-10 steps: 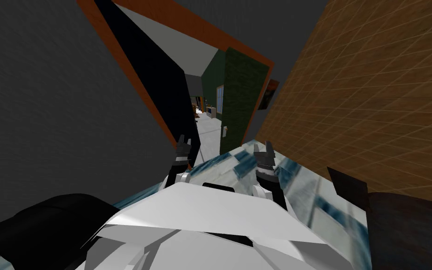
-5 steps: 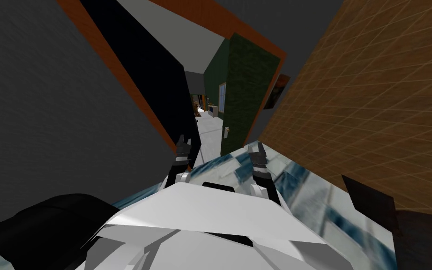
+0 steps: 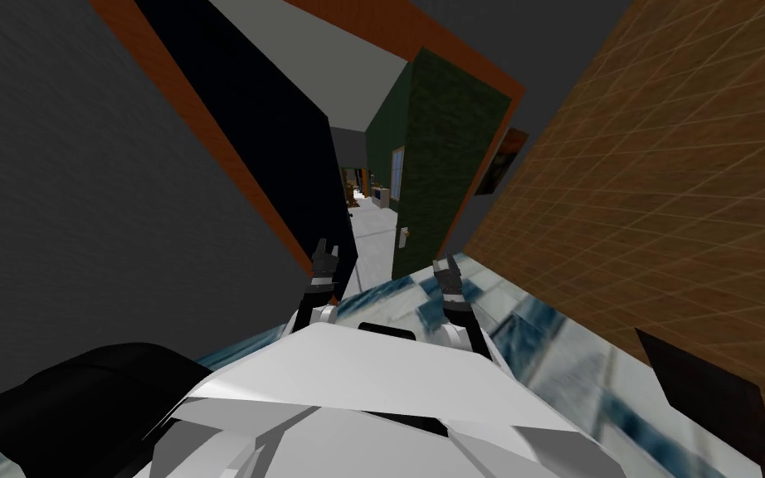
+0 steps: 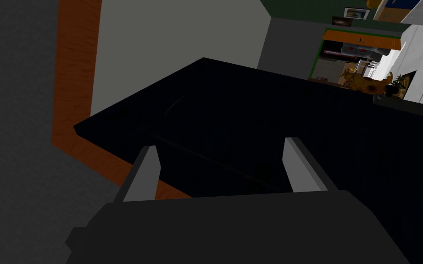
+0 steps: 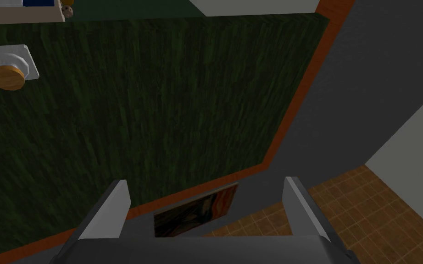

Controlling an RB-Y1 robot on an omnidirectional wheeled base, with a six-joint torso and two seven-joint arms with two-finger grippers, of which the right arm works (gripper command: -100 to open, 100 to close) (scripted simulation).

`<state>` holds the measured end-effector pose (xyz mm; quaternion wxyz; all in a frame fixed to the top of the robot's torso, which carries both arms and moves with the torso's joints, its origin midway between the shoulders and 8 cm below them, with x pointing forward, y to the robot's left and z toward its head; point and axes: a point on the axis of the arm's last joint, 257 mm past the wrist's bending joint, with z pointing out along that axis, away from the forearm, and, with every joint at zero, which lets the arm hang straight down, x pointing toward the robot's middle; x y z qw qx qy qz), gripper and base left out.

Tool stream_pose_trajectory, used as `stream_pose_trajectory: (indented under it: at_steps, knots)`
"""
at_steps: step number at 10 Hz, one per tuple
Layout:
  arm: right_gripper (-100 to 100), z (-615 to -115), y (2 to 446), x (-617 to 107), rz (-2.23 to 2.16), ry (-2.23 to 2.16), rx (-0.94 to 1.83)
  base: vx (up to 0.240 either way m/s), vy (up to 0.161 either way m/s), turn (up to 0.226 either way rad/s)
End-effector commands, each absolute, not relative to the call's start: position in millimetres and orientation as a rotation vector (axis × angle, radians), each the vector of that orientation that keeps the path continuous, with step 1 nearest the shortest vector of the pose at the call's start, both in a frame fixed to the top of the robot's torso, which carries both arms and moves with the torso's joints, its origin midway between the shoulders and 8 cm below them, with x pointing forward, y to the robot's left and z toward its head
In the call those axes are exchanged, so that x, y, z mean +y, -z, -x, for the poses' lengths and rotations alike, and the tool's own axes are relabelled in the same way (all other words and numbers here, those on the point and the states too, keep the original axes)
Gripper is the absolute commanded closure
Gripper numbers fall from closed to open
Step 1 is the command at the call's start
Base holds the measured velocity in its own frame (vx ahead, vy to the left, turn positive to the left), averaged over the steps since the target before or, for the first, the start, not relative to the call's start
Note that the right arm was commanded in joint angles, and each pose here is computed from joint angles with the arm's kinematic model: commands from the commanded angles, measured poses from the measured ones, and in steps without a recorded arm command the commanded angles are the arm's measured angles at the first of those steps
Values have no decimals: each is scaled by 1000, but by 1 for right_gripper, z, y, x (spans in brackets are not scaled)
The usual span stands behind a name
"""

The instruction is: Push the door open

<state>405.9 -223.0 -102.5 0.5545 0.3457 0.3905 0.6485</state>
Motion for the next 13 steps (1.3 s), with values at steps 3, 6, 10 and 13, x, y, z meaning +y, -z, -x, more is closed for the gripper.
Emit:
stream_pose_trajectory:
  at_steps: [3, 6, 10, 13]
  knots:
    - [-100, -419, 140, -210, -858, -1563, 1023, 138, -40, 86]
    - [-100, -427, 162, -206, -882, -1572, 1084, 115, -30, 85]
    - [-100, -436, 191, -204, -912, -1572, 1164, 90, -32, 69]
    - [-100, -443, 219, -207, -941, -1561, 1240, 120, -40, 91]
